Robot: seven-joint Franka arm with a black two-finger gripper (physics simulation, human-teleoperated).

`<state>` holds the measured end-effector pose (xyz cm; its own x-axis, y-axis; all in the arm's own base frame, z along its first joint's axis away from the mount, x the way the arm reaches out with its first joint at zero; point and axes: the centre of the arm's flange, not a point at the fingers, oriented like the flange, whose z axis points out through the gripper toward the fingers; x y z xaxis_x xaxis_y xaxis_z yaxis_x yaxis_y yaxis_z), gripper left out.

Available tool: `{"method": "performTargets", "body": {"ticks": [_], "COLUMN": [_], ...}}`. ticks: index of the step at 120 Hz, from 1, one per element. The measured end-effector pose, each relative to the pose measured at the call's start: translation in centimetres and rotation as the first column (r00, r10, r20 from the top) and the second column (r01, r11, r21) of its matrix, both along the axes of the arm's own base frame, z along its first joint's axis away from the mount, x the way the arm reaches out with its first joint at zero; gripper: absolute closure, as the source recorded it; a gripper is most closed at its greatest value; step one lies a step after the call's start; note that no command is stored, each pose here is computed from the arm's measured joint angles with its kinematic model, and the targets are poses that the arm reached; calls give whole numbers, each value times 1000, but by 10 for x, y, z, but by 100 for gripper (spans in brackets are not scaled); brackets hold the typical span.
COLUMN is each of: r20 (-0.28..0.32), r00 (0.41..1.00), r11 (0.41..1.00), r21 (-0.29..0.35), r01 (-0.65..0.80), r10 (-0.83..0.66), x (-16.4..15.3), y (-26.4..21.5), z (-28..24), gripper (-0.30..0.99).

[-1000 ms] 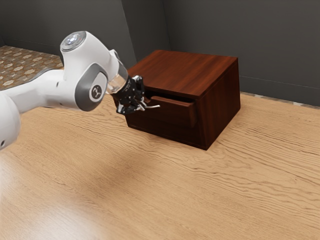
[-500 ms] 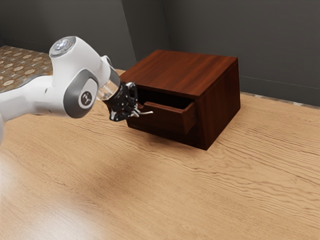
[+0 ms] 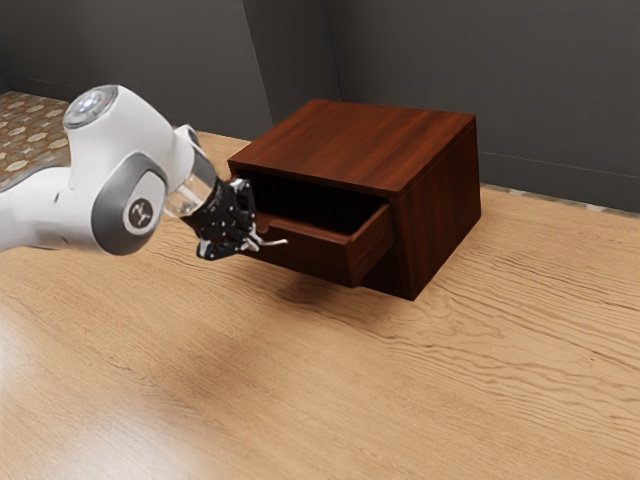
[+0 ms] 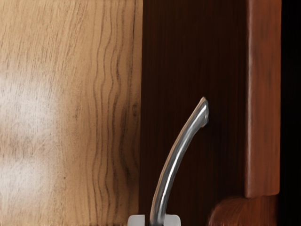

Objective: Pull the drawer handle with one arm to open the drawer

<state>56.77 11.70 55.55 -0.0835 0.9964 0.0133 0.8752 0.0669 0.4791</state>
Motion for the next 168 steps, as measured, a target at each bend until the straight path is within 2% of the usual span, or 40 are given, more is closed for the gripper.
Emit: {"method": "performTargets", "body": {"ticks": [68, 135, 168], "r20": [-7, 16, 21], "r00": [1000, 1000, 1000], "r11": [1000, 1000, 1000], "r21": [-12, -24, -25], "r01": [3, -4, -3], "r10": [-3, 4, 4], "x": [-30, -75, -79], "y": [-6, -8, -9], "z": [-1, 1, 1], "gripper": [79, 79, 79]}}
